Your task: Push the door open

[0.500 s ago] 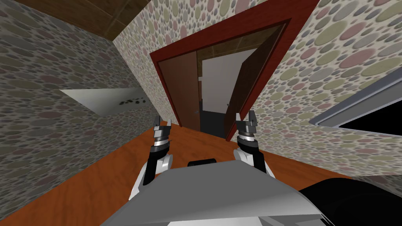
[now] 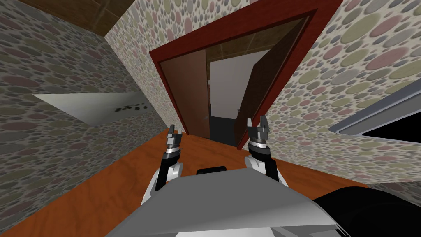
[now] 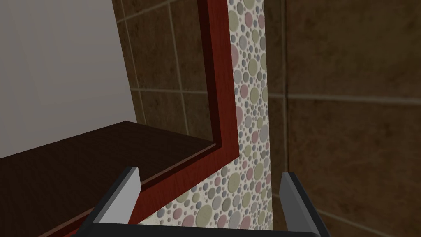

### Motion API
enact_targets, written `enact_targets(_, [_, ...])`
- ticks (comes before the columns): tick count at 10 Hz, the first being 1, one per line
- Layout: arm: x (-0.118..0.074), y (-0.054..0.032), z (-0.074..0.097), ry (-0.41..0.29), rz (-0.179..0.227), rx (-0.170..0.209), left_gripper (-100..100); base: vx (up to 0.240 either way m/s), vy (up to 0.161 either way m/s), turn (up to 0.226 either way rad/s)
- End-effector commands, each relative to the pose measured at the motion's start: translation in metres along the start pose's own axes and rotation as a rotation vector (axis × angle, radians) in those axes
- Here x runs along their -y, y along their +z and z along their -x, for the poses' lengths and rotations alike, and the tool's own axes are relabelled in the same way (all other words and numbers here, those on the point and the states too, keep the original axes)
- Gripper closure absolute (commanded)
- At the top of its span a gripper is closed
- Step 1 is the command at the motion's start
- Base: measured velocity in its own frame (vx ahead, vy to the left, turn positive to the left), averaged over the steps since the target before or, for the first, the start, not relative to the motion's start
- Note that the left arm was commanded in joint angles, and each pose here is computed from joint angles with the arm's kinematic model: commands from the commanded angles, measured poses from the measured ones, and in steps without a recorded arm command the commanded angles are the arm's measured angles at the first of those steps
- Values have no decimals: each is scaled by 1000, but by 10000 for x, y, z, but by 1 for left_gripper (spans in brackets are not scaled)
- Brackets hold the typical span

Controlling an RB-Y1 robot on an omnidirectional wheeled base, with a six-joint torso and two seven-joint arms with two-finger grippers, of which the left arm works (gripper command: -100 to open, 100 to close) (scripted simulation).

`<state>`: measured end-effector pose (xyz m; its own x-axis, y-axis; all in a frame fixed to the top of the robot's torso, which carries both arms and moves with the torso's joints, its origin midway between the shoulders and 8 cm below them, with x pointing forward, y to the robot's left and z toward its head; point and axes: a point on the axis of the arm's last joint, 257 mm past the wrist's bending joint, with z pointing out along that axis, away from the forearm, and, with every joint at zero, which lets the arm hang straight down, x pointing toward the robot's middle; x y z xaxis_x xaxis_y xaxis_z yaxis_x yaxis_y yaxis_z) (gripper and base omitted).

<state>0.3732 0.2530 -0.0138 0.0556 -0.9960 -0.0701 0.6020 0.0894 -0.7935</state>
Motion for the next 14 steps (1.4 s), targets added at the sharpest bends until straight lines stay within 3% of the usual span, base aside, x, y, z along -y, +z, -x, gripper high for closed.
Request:
enact_targets(1, [-120,-27,-22,-2,19,-7,-100,131,16,-56])
enact_targets(6, [-530,-174,-106,-11,89,-29,-100,114,19,-58])
enact_targets(7, [-677,-236,-137,-14,114,-37,-100,153,24,-105])
enact_targets(14, [-1219,-516,-260,-28,214,-64,-100,105,31,-60])
